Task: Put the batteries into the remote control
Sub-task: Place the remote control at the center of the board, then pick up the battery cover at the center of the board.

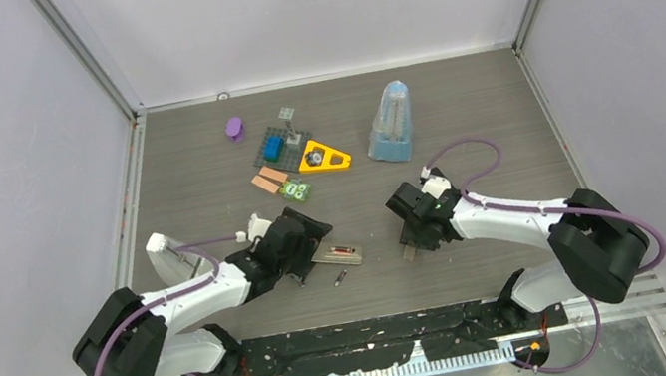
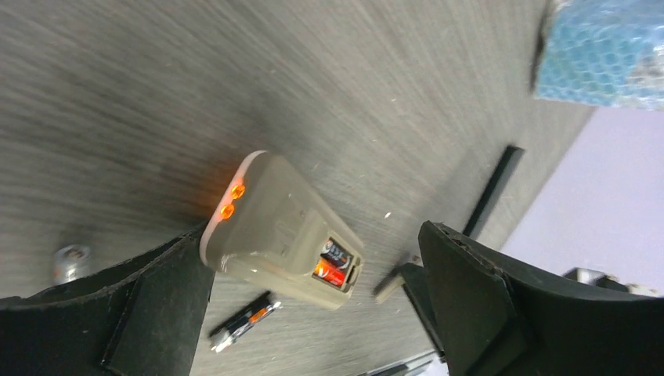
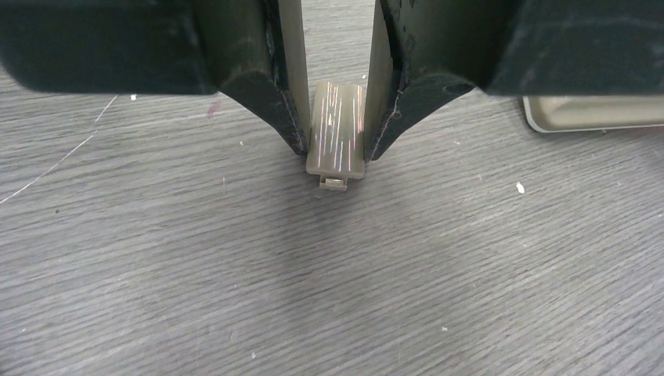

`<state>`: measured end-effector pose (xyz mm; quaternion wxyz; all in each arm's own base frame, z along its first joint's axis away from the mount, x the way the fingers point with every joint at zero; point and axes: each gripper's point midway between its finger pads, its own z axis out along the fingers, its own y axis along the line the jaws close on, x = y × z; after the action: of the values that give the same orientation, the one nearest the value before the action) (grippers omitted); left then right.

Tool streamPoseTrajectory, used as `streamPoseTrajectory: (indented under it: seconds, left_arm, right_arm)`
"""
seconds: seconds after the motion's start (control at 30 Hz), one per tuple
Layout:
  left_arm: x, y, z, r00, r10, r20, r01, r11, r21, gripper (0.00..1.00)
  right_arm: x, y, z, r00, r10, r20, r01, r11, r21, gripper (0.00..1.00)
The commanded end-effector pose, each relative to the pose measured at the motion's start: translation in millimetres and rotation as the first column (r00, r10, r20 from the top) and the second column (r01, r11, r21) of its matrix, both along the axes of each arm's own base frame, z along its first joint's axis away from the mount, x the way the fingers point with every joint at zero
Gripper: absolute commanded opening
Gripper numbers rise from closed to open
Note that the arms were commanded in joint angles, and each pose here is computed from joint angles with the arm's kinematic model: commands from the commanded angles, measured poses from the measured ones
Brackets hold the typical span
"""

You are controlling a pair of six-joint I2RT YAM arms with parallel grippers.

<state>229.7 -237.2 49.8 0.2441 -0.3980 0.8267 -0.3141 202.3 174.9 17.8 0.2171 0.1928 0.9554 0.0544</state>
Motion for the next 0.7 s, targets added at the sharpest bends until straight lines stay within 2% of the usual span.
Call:
streamPoseTrajectory:
  seconds: [0.0, 0.27, 0.4, 0.53, 0.67]
  left_arm:
    - [-35, 33, -24, 0.983, -0.006, -0.181, 0.043, 0.979, 0.201, 0.99]
    - [-43, 36, -16, 0.981, -0.022, -0.193, 0.059, 0.980, 0.189, 1.00]
    - [-39, 31, -2, 0.987, -0.069, -0.142, 0.094, 0.979, 0.180, 1.00]
    - [-28, 14, 24, 0.983, -0.182, -0.024, 0.183, 0.970, 0.162, 0.99]
    - [-21, -13, 56, 0.934, -0.316, 0.165, 0.304, 0.948, 0.097, 0.98]
  right_arm:
    - [4, 7, 14, 0.999, -0.024, 0.037, 0.021, 0.998, 0.067, 0.24]
    - [3, 13, 26, 0.998, -0.020, 0.055, 0.013, 0.993, 0.118, 0.24]
    - [3, 19, 40, 0.997, -0.020, 0.073, 0.007, 0.984, 0.177, 0.24]
    - [3, 29, 59, 0.995, -0.026, 0.093, 0.001, 0.966, 0.260, 0.24]
    - [1, 42, 78, 0.994, -0.040, 0.101, 0.001, 0.934, 0.358, 0.24]
